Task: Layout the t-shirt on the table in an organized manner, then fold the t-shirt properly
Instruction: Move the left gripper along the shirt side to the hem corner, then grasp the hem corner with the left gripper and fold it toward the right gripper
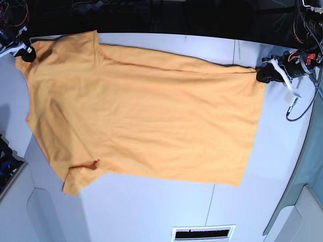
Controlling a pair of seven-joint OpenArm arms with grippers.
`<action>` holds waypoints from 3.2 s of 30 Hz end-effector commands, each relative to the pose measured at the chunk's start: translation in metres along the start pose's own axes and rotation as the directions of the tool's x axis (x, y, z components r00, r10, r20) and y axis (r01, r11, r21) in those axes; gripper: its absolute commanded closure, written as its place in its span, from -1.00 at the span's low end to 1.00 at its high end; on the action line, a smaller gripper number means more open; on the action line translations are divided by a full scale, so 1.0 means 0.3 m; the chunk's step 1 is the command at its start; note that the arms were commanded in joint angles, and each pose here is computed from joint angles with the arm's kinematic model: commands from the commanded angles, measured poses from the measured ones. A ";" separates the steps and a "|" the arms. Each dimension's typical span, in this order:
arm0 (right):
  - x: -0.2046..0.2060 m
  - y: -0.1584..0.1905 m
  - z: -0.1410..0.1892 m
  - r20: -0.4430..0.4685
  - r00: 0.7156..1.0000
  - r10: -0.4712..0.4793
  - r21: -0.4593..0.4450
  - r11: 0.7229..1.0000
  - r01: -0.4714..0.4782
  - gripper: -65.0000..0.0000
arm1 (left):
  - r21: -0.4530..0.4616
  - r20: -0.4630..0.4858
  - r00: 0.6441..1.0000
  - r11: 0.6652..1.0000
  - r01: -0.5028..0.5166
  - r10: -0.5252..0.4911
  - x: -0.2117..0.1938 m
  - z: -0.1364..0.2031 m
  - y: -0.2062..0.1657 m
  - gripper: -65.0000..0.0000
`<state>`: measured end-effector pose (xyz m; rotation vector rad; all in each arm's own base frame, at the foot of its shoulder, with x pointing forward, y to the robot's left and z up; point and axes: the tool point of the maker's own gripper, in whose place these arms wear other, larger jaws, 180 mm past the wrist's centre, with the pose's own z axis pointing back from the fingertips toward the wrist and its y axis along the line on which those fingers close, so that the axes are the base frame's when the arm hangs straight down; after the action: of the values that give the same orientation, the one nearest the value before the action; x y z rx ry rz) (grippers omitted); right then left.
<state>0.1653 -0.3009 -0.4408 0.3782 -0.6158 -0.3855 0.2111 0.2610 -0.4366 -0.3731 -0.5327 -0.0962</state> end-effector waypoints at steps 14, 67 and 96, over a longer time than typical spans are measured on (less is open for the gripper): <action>0.054 -0.052 0.091 0.026 0.995 0.092 -0.055 0.994 -0.091 0.72 | -0.019 0.008 1.000 1.000 0.008 -0.008 -0.027 0.049 -0.018 0.55; 0.525 0.161 -0.512 0.192 0.975 0.109 0.015 0.993 -0.114 0.03 | 0.099 0.192 0.975 0.986 -0.133 0.112 0.508 -0.371 0.131 -0.21; 0.475 0.051 -0.103 0.142 0.900 0.412 -0.105 0.910 -0.401 1.00 | -0.109 0.076 0.997 0.994 0.027 -0.019 0.436 -0.039 0.048 1.00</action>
<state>0.2848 -0.3341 -0.4062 0.1647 -0.7660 -0.0400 0.3198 0.2635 -0.4003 -0.4892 -0.5560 -0.1204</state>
